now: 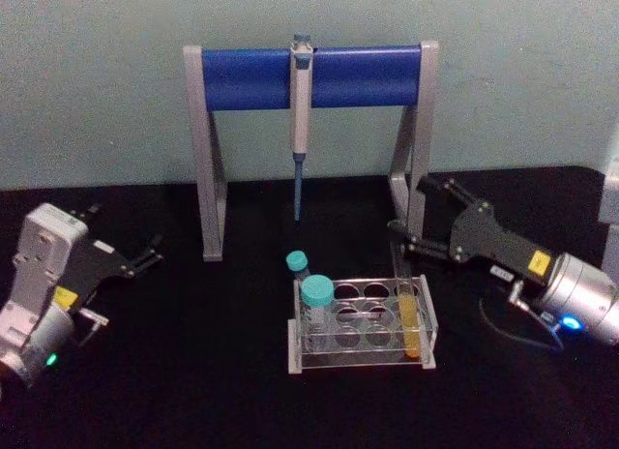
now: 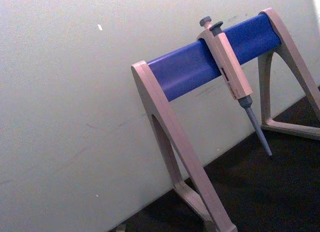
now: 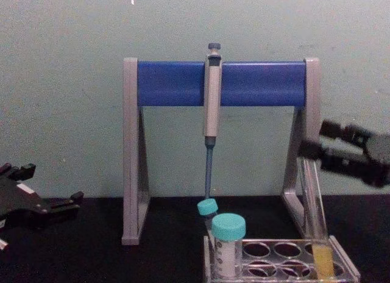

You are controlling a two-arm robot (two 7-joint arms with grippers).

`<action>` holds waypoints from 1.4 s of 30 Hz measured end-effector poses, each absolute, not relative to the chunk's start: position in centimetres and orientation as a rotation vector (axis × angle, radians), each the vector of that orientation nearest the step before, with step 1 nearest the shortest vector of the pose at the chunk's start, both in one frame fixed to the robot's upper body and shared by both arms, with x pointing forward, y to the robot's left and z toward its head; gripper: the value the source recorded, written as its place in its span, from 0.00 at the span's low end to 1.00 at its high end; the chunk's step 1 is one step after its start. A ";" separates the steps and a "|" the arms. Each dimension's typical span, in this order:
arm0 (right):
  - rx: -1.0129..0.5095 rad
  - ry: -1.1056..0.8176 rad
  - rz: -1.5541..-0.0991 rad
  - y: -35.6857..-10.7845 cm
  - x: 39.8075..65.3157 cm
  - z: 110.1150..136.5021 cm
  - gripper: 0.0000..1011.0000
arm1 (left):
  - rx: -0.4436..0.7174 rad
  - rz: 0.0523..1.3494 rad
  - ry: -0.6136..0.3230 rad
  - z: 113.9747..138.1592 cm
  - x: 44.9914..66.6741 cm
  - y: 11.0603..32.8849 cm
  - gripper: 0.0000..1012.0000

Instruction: Pick up the test tube from the test tube rack, shake it, then place it back into the test tube rack.

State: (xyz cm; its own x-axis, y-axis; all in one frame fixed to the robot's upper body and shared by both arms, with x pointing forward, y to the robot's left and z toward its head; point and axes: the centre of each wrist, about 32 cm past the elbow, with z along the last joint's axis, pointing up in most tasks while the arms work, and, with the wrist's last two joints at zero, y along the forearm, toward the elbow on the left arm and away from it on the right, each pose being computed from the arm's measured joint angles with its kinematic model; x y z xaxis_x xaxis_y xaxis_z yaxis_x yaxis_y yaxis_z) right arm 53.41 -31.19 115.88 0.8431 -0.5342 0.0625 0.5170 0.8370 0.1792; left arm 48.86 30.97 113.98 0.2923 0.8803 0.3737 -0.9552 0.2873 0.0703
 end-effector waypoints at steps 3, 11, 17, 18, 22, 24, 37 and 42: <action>0.204 -0.153 -0.582 -31.2 53.4 116.5 0.99 | 0.304 1.248 -0.285 114.0 48.9 31.0 0.99; 0.252 -0.220 -0.797 -31.5 52.2 116.9 0.99 | 0.304 1.248 -0.285 114.0 48.9 31.0 0.99; 0.188 -0.210 -0.954 -31.5 51.1 116.4 0.99 | 0.304 1.248 -0.285 114.0 48.9 31.0 0.99; 0.166 -0.196 -0.998 -31.5 50.7 116.1 0.99 | 0.304 1.248 -0.285 114.0 48.9 31.0 0.99; 0.114 -0.152 -1.095 -31.3 50.0 115.5 0.99 | 0.304 1.248 -0.285 114.0 48.9 31.0 0.99; 0.091 -0.131 -1.127 -31.1 49.8 115.1 0.99 | 0.304 1.248 -0.285 114.0 48.9 31.0 0.99; -0.040 0.020 -1.260 -30.0 48.9 112.2 0.99 | 0.304 1.248 -0.285 114.0 48.9 31.0 0.99; -0.047 0.031 -1.265 -29.9 49.0 112.0 0.99 | 0.304 1.248 -0.285 114.0 48.9 31.0 0.99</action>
